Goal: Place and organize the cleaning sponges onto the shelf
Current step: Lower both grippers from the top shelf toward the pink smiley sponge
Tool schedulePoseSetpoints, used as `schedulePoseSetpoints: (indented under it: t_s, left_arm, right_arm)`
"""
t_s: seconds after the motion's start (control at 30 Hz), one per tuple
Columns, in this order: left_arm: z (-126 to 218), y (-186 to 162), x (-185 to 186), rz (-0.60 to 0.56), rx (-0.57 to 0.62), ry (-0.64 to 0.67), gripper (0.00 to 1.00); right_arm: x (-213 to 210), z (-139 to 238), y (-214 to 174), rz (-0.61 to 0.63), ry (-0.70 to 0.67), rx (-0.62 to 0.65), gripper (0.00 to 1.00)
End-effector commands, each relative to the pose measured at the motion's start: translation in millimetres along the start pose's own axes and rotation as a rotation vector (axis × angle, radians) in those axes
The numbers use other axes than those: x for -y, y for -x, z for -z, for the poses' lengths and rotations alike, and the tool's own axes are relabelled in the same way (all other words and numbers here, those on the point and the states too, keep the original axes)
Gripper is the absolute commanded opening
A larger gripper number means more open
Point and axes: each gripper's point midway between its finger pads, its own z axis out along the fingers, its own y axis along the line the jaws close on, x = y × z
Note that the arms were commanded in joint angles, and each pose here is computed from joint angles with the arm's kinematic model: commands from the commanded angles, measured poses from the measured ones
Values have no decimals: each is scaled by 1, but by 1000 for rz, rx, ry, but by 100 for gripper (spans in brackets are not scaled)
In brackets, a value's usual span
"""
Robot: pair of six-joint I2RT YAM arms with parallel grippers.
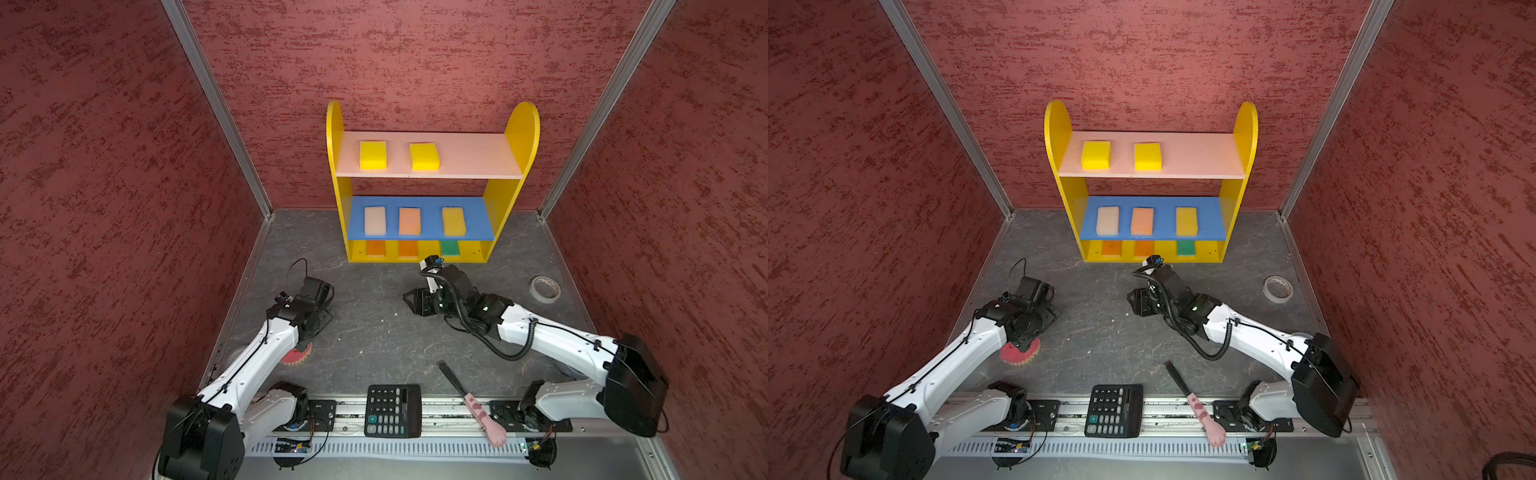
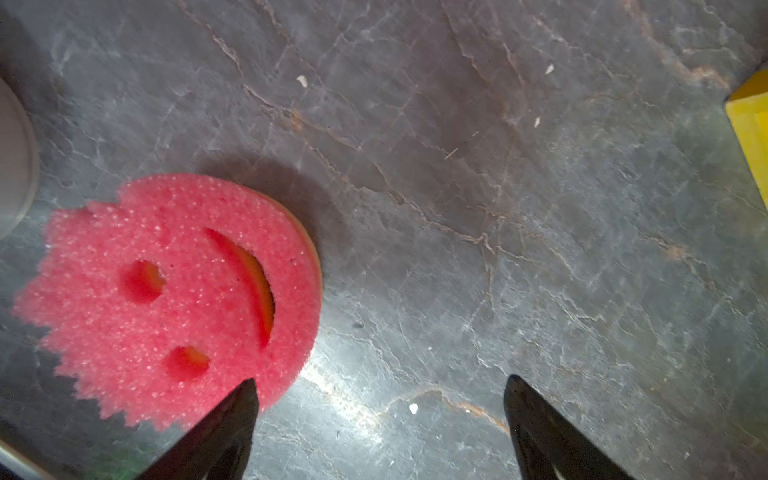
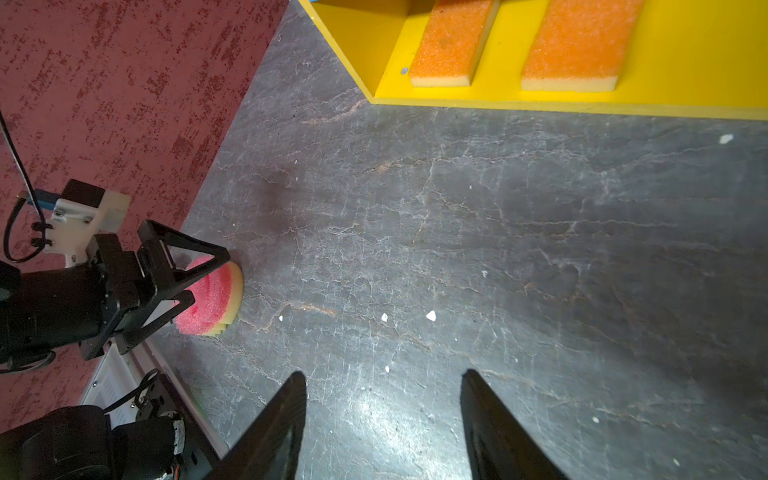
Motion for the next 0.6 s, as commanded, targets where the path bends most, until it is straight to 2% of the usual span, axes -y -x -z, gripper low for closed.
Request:
schedulePoseSetpoints:
  t_s: [0.0,0.13,0.23,0.3,0.47,0.57]
  left_arm:
    - [-6,7,0,83,45,-8,93]
    - [-10,7,-5,86,48,19,94]
    - [-6,13,-9,63,73,58,100]
    - [-5,16,-14,61,92,68,100]
    - [-24,11,-19,116,59,27,100]
    - [-39,3,-11,109,26,-5,100]
  right_arm:
    - [-10,-5,7,20,42,22,61]
    - [-10,-17,-1,9,65,-11,61]
    - [-10,-24,-2,6,71,-24,61]
    - [-11,-29,-3,11,75,-41,61]
    - [-9,-39,-2,15,77,-61,59]
    - [-7,-43,-2,9,75,-78,57]
